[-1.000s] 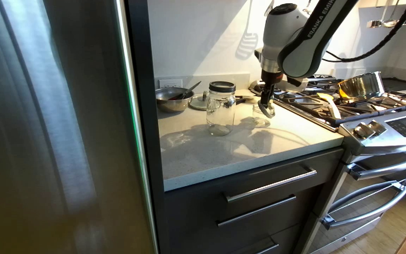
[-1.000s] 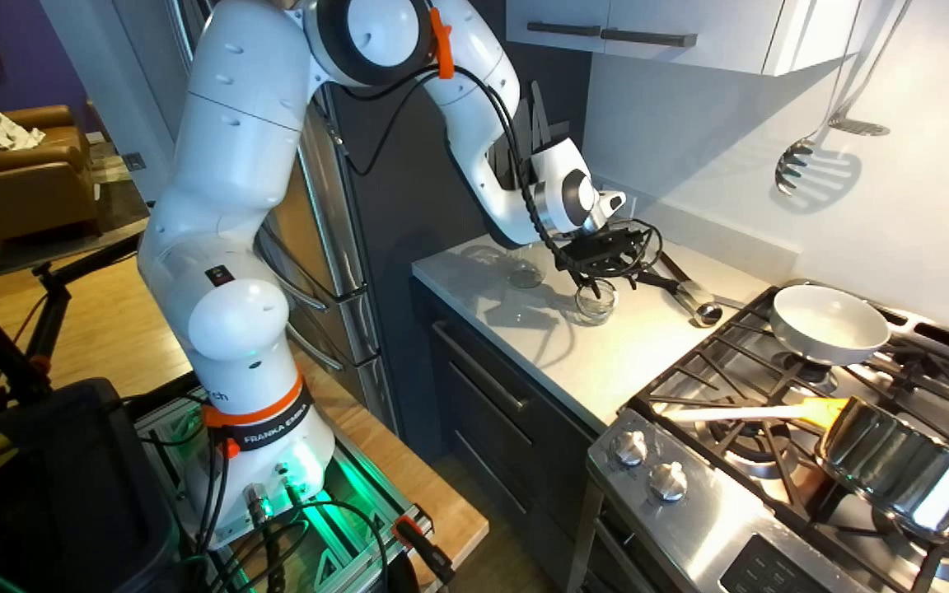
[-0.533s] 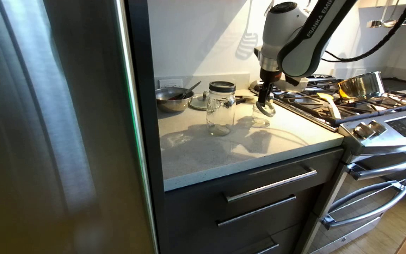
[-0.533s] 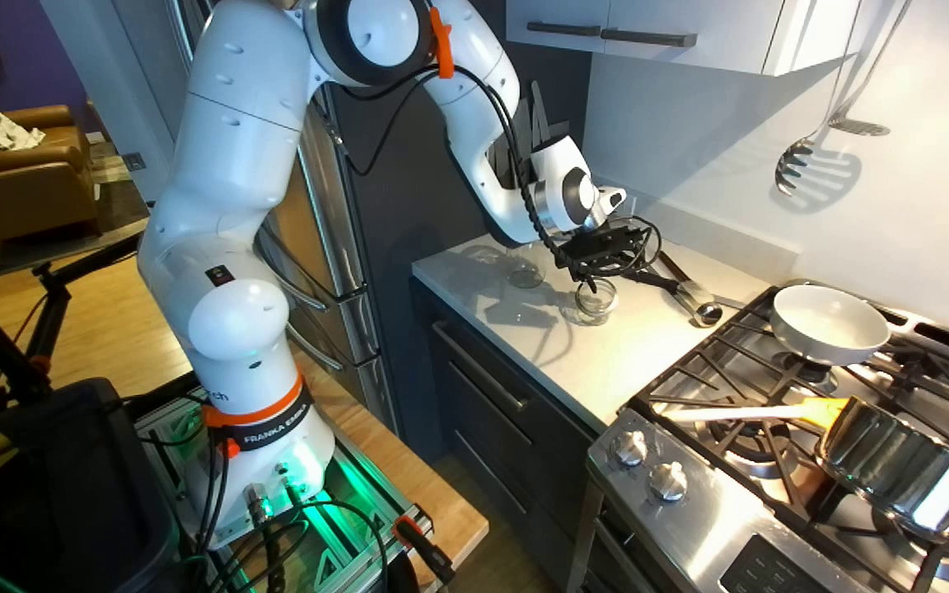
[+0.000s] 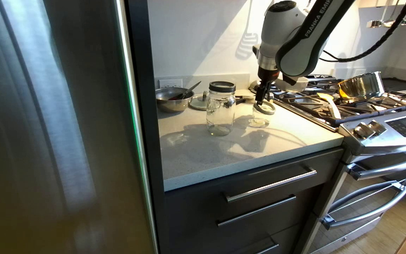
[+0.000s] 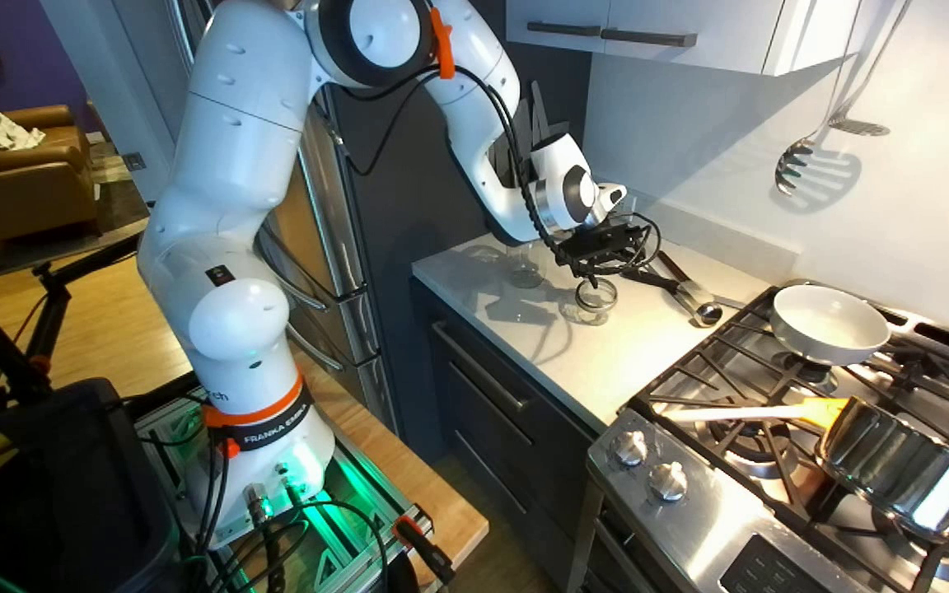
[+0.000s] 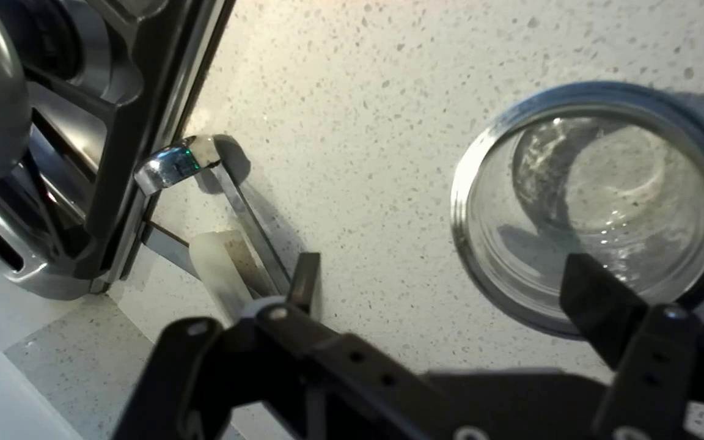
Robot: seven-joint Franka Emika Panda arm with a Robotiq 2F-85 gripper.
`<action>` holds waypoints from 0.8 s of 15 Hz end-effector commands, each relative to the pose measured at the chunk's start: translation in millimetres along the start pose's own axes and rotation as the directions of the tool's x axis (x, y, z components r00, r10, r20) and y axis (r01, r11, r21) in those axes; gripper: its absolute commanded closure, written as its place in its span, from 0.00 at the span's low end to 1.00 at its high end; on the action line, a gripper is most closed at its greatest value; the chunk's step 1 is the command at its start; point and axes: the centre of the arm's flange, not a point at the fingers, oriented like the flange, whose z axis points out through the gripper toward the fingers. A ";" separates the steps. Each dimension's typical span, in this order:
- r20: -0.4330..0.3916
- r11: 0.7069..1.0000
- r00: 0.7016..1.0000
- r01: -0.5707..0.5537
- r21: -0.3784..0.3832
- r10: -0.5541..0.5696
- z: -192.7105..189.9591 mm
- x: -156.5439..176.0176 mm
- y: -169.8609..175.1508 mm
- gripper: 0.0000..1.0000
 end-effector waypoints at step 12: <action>-0.011 0.998 0.998 -0.061 -0.006 0.061 13.3 -2.5 7.5 0.00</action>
